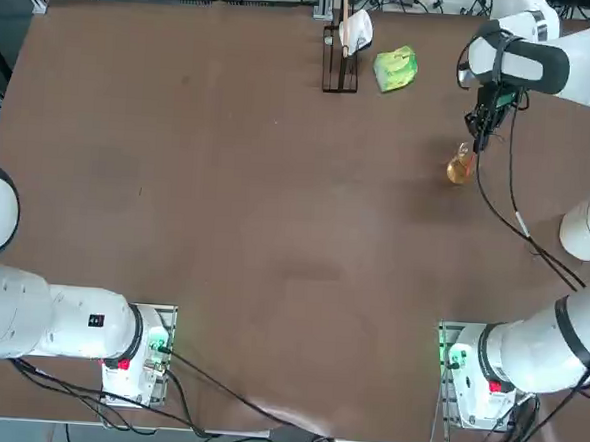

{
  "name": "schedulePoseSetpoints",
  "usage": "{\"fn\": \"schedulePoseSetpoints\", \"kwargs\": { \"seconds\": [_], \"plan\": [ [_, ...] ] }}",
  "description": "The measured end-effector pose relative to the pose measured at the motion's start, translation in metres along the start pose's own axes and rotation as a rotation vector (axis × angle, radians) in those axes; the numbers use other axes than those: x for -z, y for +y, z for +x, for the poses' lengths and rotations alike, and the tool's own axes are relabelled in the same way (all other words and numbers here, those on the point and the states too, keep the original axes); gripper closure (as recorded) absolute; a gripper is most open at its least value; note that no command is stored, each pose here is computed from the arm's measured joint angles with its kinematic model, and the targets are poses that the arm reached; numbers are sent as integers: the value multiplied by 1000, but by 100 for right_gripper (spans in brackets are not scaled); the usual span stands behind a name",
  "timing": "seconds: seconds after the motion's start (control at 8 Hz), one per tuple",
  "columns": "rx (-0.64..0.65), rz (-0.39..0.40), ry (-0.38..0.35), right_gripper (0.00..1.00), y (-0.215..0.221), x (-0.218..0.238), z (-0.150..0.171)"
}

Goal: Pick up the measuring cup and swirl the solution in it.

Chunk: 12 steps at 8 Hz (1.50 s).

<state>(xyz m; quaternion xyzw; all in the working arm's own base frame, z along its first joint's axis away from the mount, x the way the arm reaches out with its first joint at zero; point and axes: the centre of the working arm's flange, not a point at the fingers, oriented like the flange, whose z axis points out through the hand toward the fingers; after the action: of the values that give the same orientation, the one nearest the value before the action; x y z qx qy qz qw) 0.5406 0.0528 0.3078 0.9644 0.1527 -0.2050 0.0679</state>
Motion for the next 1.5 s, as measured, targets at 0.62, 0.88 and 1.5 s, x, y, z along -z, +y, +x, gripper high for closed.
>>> {"fn": "schedulePoseSetpoints", "kwargs": {
  "seconds": [0.62,0.88,1.5],
  "plan": [
    [-173,-25,8,96,-31,-5,15],
    [-178,-35,0,90,-39,-9,22],
    [-194,-43,-3,15,-38,10,33]
  ]
}}
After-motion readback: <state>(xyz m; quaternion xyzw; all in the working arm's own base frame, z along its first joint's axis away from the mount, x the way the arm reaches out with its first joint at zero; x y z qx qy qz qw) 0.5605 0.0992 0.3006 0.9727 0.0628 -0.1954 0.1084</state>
